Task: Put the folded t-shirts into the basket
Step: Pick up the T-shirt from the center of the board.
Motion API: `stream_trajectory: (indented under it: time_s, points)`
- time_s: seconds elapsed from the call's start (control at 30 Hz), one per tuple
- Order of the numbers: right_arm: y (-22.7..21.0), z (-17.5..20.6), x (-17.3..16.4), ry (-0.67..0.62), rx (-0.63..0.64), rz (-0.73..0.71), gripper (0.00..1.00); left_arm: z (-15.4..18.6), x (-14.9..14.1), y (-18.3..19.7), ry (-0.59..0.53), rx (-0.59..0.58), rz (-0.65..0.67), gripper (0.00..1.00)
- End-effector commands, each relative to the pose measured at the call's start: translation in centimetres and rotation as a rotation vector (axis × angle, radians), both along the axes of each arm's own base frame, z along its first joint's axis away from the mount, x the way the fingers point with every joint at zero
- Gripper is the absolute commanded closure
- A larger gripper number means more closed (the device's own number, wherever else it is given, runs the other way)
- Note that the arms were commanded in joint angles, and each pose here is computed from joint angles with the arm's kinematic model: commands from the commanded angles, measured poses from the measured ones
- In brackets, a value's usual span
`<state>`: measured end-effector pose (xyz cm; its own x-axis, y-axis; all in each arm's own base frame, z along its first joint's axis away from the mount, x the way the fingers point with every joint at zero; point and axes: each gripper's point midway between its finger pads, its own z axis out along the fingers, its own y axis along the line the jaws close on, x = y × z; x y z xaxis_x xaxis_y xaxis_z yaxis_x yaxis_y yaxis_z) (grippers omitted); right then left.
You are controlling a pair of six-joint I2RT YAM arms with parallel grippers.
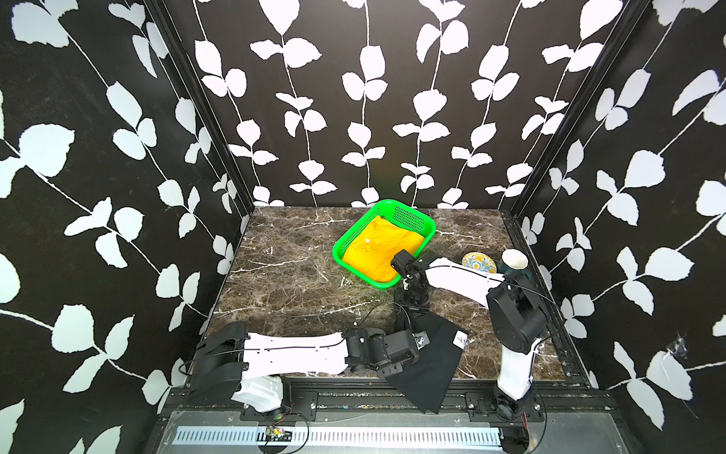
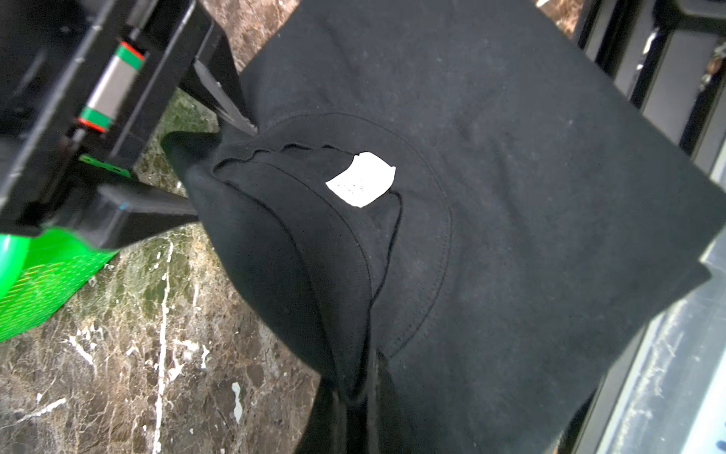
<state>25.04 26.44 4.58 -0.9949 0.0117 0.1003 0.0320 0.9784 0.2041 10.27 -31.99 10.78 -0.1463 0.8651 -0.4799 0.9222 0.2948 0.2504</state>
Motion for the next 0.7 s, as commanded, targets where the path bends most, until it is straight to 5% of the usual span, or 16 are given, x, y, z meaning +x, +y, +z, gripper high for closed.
stream_trajectory:
  time_s: [0.0, 0.27, 0.4, 0.67]
  points:
    - [-1.6, 0.7, -0.5, -0.026, -0.057, 0.026, 0.51, 1.6, 0.2, 0.7, -0.032, -0.042, 0.014, 1.0]
    - [-1.9, 3.8, -0.5, -0.057, 0.029, -0.032, 0.98, 1.8, 0.8, 1.7, -0.067, -0.031, 0.046, 1.0]
    - [-3.5, 4.9, -0.5, -0.074, 0.03, -0.09, 1.0, 2.5, 1.0, 1.4, -0.074, -0.029, 0.047, 1.0]
    - [-7.2, 11.2, 2.7, -0.314, 0.049, -0.22, 1.0, 7.8, 3.2, 0.1, -0.217, -0.074, 0.071, 1.0]
